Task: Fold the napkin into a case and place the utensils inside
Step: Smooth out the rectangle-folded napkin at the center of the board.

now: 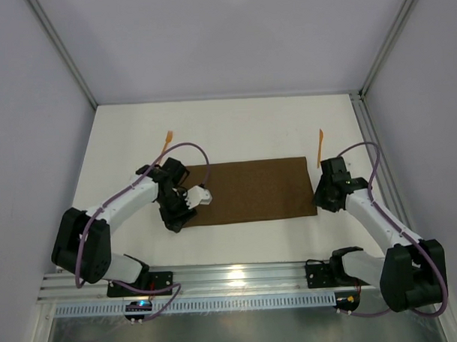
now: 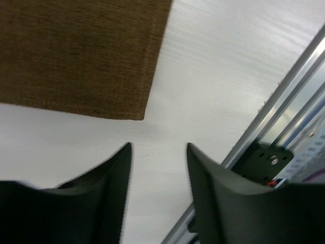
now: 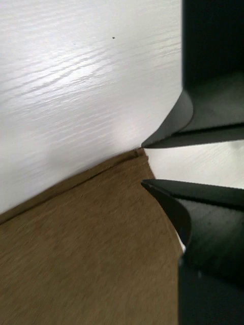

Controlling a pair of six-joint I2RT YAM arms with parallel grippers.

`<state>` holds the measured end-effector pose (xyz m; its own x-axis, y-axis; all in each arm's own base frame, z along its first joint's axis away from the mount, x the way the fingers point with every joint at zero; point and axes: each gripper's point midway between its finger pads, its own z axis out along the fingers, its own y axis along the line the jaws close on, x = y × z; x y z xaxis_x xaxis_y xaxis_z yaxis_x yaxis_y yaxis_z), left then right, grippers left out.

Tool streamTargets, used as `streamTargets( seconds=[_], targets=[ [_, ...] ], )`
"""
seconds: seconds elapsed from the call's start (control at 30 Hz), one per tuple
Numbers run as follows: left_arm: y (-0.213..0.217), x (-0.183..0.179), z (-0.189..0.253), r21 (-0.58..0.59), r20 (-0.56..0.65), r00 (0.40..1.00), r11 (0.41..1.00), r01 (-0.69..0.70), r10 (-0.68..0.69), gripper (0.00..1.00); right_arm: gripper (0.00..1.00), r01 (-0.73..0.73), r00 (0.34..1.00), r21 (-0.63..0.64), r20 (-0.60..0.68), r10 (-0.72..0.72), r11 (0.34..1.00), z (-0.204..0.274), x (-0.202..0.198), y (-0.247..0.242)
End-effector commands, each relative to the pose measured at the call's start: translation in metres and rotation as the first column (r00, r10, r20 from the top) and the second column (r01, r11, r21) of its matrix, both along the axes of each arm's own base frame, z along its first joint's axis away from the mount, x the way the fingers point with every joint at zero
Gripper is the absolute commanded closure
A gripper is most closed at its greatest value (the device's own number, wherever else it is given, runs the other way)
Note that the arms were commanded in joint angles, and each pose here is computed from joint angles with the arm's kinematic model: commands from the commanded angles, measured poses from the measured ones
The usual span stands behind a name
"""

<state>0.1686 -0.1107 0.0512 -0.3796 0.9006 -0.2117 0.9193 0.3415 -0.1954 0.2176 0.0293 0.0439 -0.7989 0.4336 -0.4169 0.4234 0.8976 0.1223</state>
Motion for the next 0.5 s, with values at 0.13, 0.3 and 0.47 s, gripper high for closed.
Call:
streamTargets(
  seconds=[0.13,0.3,0.47],
  targets=[
    [-0.027,0.087,0.015,-0.033,0.285,0.930,0.972,-0.234,0.233,0.89,0.90,-0.148,0.966,0.032,0.220,0.138,0.988,0.053,0.061,0.046],
    [-0.018,0.092,-0.027,0.076,0.278,0.932,0.962,-0.263,0.233,0.86,0.97,-0.089,0.991,0.079,0.107,0.080,0.993,-0.001,0.055,0.048],
    [-0.009,0.088,-0.042,0.121,0.277,0.938,0.961,-0.249,0.208,0.85,0.97,-0.016,1.000,0.141,0.026,0.013,0.990,-0.036,0.040,0.039]
  ],
)
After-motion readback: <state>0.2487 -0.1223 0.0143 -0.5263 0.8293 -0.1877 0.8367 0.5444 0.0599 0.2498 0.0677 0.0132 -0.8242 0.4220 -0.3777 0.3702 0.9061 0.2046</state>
